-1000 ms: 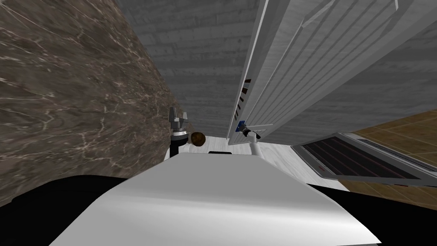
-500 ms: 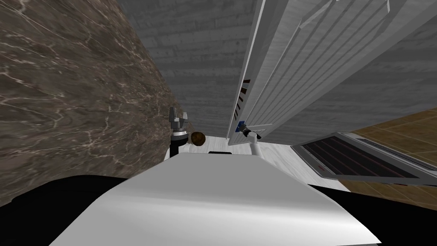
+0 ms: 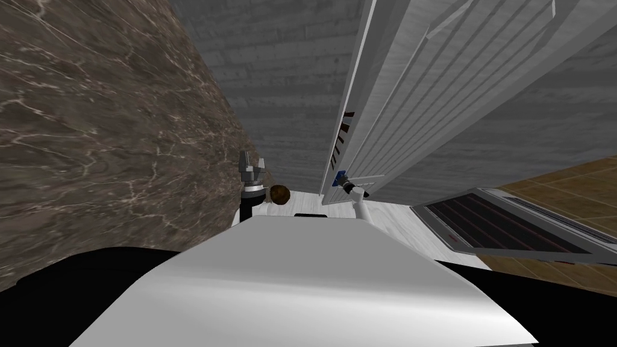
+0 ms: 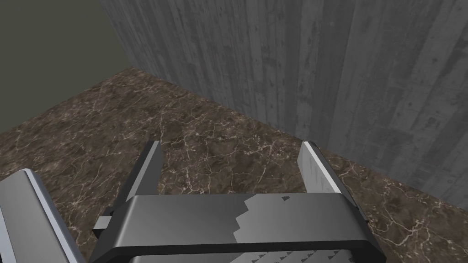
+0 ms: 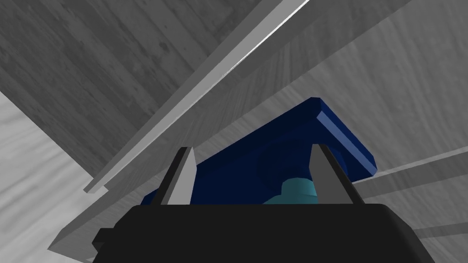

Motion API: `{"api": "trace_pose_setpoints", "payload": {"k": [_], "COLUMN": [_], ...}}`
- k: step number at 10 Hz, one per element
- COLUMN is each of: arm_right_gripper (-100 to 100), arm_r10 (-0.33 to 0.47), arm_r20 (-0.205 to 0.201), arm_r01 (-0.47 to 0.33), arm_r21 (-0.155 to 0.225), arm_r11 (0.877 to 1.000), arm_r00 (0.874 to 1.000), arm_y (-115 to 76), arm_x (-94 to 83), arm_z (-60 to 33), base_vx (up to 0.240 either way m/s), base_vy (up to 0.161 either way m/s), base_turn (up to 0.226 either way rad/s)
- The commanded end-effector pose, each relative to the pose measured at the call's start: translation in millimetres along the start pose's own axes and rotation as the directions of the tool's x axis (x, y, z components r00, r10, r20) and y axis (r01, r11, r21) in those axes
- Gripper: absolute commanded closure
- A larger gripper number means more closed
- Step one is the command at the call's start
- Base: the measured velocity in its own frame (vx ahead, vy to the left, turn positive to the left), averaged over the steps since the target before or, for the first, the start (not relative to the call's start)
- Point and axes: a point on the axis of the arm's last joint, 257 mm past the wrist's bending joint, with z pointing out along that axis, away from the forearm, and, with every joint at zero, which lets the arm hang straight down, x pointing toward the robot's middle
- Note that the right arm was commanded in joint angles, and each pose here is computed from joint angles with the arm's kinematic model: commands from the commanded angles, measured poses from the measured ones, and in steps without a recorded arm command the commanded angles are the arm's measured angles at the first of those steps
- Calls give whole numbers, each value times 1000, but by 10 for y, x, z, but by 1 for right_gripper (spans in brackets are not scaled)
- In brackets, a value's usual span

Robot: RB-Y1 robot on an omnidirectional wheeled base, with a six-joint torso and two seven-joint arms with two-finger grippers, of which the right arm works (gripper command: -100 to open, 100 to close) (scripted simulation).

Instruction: Pull the door open

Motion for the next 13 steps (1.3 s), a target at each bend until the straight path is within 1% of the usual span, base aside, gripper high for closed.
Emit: {"api": "trace_pose_setpoints", "payload": {"k": [1,6,7,10,11,13], "arm_right_gripper": [100,100,100,100,100,100], "arm_r10": [49,49,114,114,109,114], "arm_r20": [29,29,4,4,-2,4], "arm_r01": [-49,-49,-114,-114,-109,-114], "arm_r21": [32,32,35,35,29,35], "arm_r11": [998,998,993,993,994,993], "arm_r00": [998,998,994,994,994,994], "arm_y": [-198,-198,-207,-207,-172,-207], "arm_x": [-177,-177,-136,-136,-107,-136], "arm_z": [-85,-85,-109,-109,-108,-109], "base_vx": [-50,-4,-31,-23,1,0], "base_vy": [-38,-5,-24,-21,-2,0], "base_turn": [17,-4,44,9,-19,-9]}}
